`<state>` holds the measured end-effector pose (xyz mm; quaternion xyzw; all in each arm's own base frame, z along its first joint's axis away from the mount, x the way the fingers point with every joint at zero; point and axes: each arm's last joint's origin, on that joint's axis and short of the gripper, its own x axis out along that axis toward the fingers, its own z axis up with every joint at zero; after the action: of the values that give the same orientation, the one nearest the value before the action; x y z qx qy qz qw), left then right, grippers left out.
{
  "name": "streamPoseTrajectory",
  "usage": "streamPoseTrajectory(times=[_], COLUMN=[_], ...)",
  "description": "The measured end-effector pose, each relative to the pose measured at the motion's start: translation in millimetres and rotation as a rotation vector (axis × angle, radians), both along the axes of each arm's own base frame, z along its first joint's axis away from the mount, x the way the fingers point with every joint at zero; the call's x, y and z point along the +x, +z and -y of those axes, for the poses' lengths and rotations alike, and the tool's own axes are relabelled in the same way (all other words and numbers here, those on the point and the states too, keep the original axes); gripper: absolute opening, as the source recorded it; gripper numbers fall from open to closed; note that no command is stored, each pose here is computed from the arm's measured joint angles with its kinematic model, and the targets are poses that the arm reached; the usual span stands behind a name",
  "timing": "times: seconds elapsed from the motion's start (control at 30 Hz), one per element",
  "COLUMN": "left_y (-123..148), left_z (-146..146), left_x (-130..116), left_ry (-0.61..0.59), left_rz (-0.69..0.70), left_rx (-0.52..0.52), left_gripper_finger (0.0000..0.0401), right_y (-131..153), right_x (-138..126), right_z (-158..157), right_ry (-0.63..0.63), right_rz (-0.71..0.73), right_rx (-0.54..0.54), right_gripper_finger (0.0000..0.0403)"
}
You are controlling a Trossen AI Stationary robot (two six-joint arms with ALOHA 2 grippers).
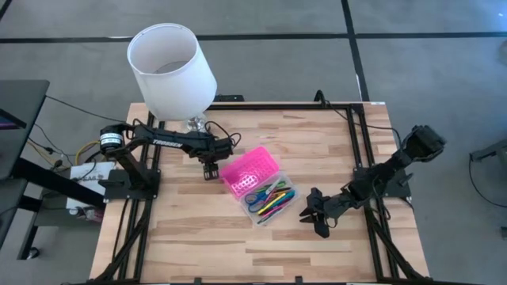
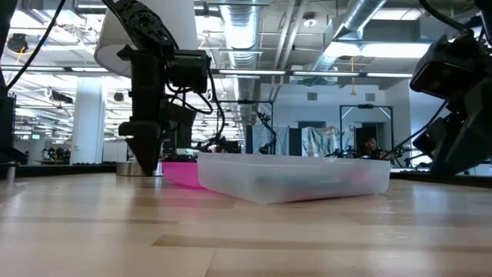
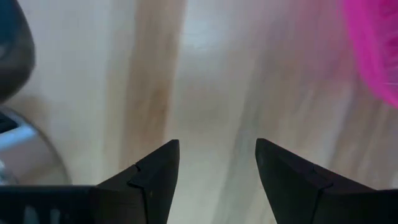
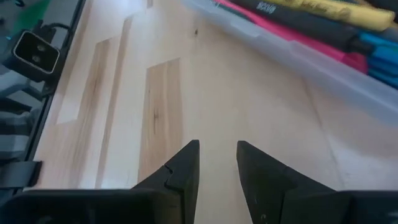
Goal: Pick & place school supplies into a supply box
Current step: Close the pink supply box
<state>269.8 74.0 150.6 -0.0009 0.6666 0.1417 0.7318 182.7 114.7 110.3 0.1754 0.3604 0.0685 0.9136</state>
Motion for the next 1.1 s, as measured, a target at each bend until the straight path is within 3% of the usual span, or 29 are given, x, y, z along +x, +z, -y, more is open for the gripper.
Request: streamPoseTrajectory(times=[0.37, 0.63, 1.1], left_y=[1, 2, 2], left_z=[-5, -15, -13], left_x=[-1, -3, 2], left_ry=[0.028, 0.129, 0.06], left_rz=[-0.015, -0.025, 0.044], left_rx=[0.098, 0.22, 0.095], left_gripper_finger=[0.0208, 0.0208, 0.0208], right_y=[-1, 1, 0], right_x=[14, 16, 15], right_z=[-10, -11, -11], right_ry=[0.055, 0.074, 0.074], right_rz=[0.005, 0.016, 0.01], right_rx=[-0.045, -0.061, -0.065], right_gripper_finger=[0.01, 0.01, 0.01])
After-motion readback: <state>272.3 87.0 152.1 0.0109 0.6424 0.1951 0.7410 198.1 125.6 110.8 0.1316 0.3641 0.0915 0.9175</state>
